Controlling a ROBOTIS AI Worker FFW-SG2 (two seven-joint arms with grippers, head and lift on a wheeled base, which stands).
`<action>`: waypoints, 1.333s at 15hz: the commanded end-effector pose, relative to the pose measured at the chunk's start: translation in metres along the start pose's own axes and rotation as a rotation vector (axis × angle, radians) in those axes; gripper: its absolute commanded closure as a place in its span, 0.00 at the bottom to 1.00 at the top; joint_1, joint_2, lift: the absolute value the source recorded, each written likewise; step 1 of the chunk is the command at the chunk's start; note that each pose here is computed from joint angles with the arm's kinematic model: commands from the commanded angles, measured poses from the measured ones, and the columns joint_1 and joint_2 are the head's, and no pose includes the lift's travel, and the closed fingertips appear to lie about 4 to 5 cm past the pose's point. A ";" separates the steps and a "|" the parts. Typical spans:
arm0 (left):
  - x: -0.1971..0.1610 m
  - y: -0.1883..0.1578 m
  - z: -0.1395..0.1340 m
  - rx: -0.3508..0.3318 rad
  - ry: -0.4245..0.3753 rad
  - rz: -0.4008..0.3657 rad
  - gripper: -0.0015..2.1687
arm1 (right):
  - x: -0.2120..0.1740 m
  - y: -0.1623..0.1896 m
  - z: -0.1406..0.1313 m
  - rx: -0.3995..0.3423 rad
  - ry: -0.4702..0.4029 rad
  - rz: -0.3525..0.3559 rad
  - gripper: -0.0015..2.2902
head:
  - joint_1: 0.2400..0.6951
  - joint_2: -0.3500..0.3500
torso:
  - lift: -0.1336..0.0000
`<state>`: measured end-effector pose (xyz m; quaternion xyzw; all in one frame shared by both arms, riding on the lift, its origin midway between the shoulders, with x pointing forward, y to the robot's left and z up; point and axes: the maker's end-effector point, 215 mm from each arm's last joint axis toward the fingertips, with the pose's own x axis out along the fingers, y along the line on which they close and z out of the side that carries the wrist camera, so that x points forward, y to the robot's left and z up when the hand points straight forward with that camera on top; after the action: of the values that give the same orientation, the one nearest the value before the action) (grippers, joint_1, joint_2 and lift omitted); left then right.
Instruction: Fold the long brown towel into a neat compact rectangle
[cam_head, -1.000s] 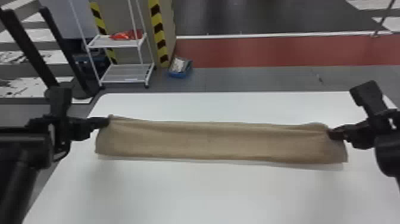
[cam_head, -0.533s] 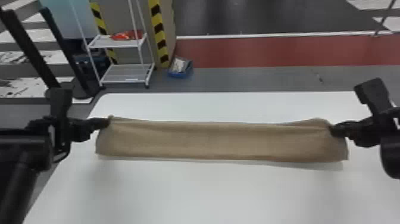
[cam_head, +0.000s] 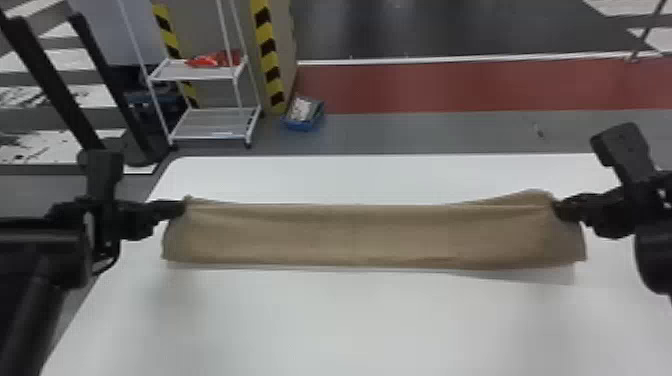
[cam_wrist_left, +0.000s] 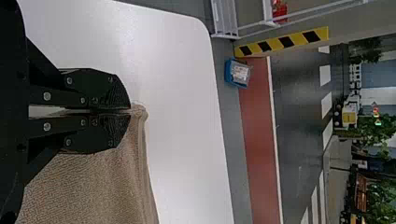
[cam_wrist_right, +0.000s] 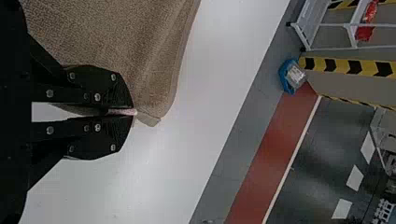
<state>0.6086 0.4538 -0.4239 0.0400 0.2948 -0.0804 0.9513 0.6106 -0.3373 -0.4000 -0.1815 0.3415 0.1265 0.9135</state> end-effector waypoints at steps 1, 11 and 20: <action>-0.001 0.002 -0.002 0.001 0.002 0.003 0.50 | 0.002 -0.002 -0.007 -0.008 0.020 -0.009 0.45 | 1.00 0.65 | 0.07; 0.000 -0.001 -0.011 0.001 0.014 -0.001 0.50 | 0.012 -0.008 -0.024 -0.034 0.070 -0.024 0.45 | 1.00 0.64 | 0.07; 0.000 -0.008 -0.002 0.015 -0.012 -0.019 0.50 | 0.012 -0.019 -0.029 -0.022 0.072 -0.053 0.45 | 1.00 0.61 | 0.07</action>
<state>0.6048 0.4462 -0.4279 0.0429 0.2907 -0.0917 0.9515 0.6086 -0.3635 -0.4269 -0.2093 0.3718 0.1005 0.8988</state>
